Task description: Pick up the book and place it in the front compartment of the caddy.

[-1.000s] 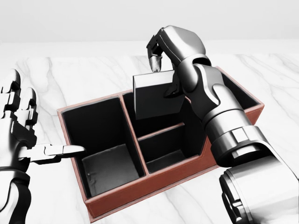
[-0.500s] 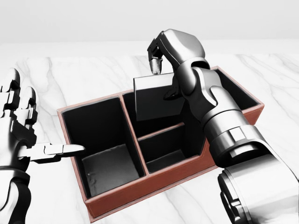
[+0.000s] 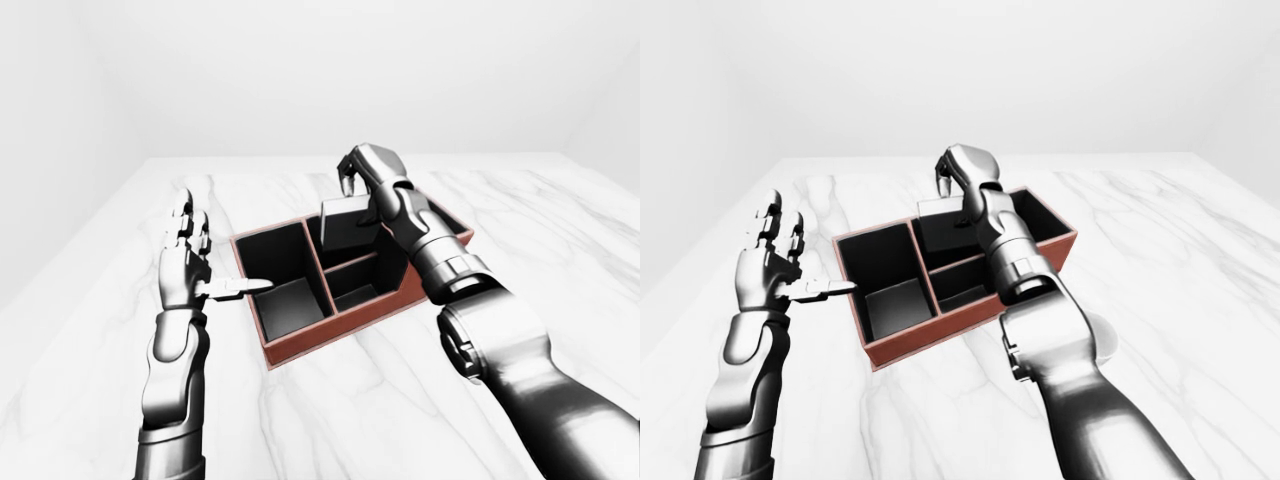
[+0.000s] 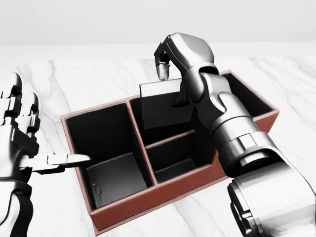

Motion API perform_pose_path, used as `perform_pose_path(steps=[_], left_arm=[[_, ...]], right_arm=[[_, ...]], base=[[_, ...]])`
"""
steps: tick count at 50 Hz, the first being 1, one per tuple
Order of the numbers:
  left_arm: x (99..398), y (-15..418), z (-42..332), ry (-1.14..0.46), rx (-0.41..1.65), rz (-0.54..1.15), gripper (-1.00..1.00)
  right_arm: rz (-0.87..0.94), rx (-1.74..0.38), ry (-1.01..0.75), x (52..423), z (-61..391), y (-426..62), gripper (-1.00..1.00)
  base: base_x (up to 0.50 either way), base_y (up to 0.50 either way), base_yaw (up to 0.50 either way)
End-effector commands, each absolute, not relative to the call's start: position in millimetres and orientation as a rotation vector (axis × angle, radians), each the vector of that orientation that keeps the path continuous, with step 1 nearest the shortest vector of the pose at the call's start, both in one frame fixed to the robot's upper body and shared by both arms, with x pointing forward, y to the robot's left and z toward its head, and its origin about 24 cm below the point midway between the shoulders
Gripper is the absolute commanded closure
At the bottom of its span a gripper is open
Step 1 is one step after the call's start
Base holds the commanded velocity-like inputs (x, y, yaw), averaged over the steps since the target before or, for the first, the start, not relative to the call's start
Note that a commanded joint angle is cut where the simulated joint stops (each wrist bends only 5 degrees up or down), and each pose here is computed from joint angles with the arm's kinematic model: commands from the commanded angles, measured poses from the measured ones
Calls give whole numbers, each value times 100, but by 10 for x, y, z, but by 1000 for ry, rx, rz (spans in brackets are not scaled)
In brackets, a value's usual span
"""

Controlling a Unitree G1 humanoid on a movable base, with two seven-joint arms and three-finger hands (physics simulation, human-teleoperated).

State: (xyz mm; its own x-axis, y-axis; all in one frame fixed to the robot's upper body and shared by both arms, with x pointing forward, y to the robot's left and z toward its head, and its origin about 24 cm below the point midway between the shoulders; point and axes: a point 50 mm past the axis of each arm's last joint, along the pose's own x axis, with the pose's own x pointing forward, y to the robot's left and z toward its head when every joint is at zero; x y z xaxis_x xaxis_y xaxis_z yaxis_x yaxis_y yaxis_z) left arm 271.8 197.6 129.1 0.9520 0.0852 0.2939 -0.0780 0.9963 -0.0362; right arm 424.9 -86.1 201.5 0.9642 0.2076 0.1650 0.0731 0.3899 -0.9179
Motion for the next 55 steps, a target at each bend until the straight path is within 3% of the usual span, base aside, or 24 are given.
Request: perform_pose_path(steps=[1,55], left_arm=[[2716,1978,1295,-301,-24,83,-100],[2716,1981,1341,-320,-27,85,-100]], right_arm=[[43,-1149,-299,4255,2094,-871,100],[34,-1188,-312,4233,1976,-785,100]], base=[[0,0,0],[0,0,0]])
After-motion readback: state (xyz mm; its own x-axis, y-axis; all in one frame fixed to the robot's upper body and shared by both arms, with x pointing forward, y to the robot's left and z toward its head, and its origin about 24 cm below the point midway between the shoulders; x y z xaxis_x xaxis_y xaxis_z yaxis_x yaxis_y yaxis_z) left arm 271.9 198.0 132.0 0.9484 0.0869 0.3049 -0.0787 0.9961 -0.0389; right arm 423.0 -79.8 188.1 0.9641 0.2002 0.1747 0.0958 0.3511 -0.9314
